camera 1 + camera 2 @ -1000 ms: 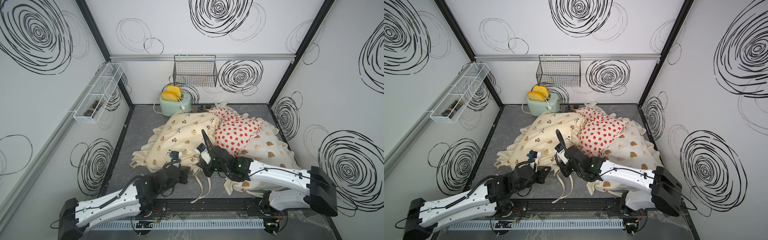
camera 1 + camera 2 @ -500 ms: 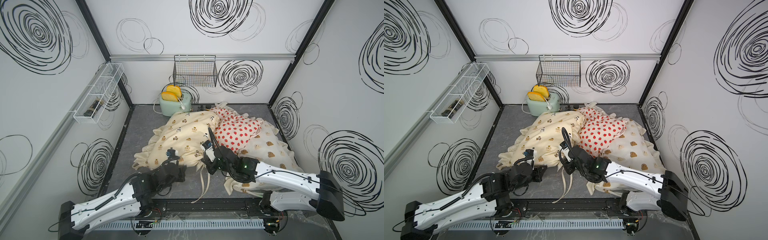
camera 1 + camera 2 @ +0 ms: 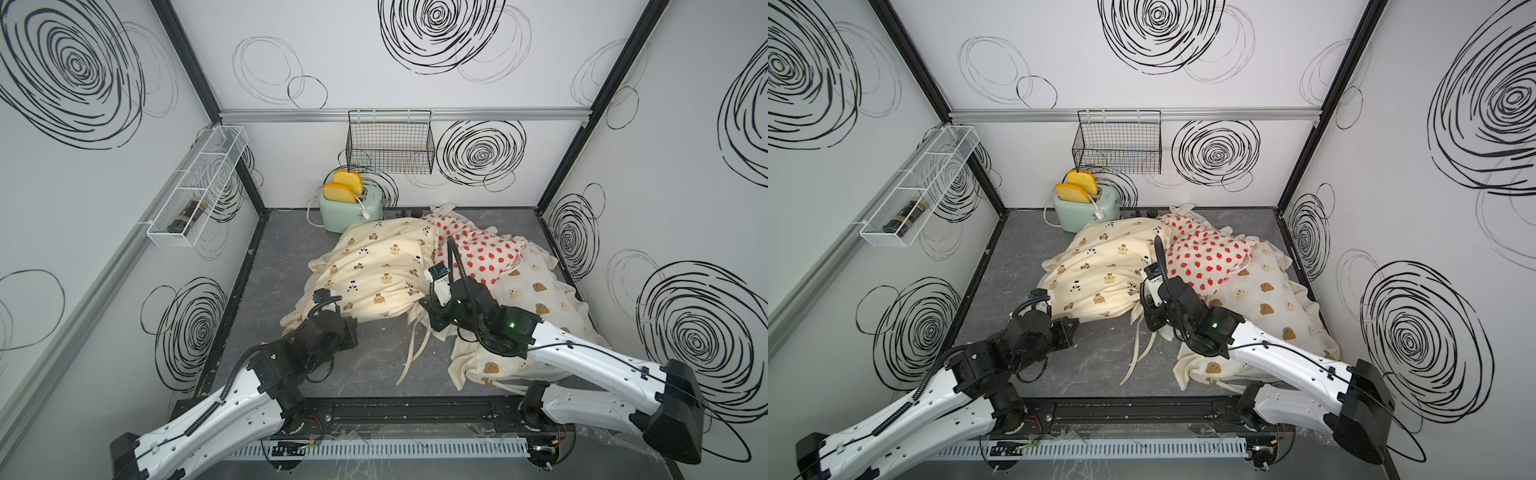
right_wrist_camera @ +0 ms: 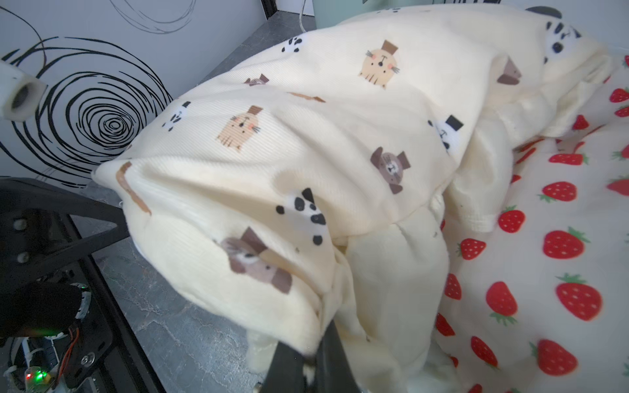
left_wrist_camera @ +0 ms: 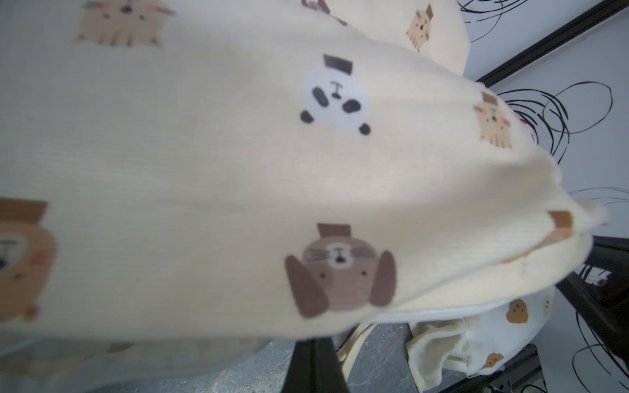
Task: Zip up pillowcases
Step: Zip the zipper on the pillowcase, then move the pillowcase to the center of the board.
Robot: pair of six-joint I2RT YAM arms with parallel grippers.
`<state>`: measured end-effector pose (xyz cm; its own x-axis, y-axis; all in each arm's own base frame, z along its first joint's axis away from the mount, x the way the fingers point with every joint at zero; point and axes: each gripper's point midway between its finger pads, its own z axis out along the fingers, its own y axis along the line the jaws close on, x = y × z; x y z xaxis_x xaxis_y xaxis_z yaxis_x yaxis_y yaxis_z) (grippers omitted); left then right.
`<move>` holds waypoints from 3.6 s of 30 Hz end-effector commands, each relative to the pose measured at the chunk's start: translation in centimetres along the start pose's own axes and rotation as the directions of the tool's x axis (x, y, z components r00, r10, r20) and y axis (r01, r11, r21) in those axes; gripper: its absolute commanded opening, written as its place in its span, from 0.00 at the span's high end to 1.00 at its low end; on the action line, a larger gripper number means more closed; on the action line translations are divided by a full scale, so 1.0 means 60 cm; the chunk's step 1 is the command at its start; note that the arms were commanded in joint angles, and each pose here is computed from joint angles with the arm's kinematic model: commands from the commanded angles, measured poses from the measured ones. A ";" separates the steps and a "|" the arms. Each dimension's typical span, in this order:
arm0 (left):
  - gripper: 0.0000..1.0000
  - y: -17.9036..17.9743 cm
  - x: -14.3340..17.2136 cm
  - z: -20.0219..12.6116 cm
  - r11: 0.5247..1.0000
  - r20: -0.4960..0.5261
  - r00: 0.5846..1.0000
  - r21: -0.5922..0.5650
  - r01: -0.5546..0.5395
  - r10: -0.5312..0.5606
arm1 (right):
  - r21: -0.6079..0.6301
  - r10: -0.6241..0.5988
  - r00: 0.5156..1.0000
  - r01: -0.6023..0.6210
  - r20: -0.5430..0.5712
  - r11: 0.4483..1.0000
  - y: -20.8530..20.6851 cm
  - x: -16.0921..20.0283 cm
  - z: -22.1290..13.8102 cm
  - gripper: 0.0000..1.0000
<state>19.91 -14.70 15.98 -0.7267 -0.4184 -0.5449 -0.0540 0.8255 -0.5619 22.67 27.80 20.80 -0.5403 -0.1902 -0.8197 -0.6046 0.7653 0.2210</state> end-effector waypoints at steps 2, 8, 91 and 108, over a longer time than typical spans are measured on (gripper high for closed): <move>1.00 0.011 -0.021 -0.016 0.999 0.034 0.999 -0.025 0.019 -0.018 | 0.072 0.028 0.998 -0.032 0.057 0.997 -0.037 -0.038 -0.024 1.00; 1.00 0.033 -0.036 -0.021 0.996 0.039 0.998 -0.061 0.058 -0.056 | 0.100 0.051 0.994 -0.061 0.099 0.993 -0.069 -0.064 -0.043 1.00; 0.04 -0.298 -0.087 0.251 0.813 0.037 0.824 -0.192 -0.549 0.565 | 0.101 0.253 0.968 -0.250 -0.012 0.963 -0.149 -0.009 -0.112 0.03; 0.47 -0.097 -0.062 0.299 0.832 0.015 0.916 -0.424 -0.357 0.400 | 0.094 0.268 0.963 -0.267 -0.001 0.959 -0.158 -0.008 -0.103 0.03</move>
<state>35.22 -27.21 8.86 -0.7135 0.0454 -0.6992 0.0242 0.9989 0.0402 24.95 16.76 22.65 -0.6835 0.0111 -0.7299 -0.3812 0.8473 0.3699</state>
